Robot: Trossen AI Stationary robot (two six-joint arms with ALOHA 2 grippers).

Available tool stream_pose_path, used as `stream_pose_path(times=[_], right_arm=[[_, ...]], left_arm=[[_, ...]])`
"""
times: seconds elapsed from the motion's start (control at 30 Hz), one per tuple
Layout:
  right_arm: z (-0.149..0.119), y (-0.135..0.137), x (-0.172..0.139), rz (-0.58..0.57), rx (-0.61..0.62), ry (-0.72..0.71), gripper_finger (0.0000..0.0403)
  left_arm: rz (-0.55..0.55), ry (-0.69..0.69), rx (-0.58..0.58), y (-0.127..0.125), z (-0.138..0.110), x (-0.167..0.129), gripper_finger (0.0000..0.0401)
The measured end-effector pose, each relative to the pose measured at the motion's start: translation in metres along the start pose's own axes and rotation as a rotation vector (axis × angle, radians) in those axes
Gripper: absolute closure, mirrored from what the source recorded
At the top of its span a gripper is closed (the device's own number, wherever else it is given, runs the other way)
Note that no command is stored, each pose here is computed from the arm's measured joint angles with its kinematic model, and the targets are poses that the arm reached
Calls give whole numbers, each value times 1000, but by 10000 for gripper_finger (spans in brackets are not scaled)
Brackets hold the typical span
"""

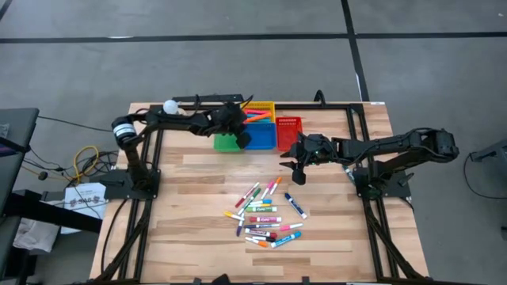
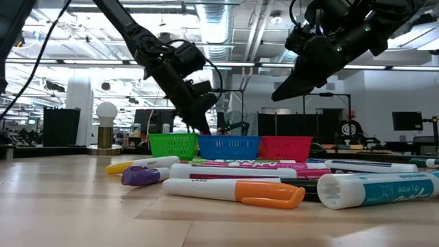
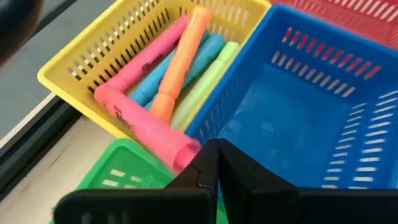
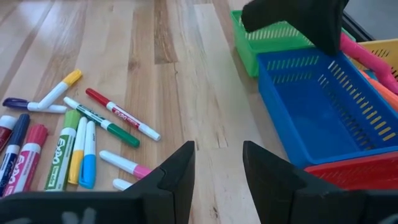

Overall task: Pick & Place Markers
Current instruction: Put the large pink highlighter pen into the yellow bin

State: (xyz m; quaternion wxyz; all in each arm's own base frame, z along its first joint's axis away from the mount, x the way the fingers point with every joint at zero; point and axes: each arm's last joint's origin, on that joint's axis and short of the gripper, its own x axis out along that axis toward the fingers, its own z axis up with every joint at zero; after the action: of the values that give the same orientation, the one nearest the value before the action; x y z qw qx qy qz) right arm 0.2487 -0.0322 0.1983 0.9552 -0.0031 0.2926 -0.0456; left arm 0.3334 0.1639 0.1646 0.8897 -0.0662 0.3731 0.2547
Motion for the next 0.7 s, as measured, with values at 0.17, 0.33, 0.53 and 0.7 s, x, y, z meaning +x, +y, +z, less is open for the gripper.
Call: stream_pose_path(times=[0.17, 0.33, 0.53, 0.7], right_arm=[[0, 0, 0, 1, -1, 2, 278], [0, 0, 0, 1, -1, 2, 278], [0, 0, 0, 2, -1, 3, 278], [-1, 0, 0, 2, -1, 6, 278]], left_arm=[[2, -32, 17, 0, 10, 1, 395], [5, -73, 21, 0, 22, -2, 395], [13, -31, 40, 1, 21, -4, 395], [177, 95, 81, 0, 12, -15, 395]])
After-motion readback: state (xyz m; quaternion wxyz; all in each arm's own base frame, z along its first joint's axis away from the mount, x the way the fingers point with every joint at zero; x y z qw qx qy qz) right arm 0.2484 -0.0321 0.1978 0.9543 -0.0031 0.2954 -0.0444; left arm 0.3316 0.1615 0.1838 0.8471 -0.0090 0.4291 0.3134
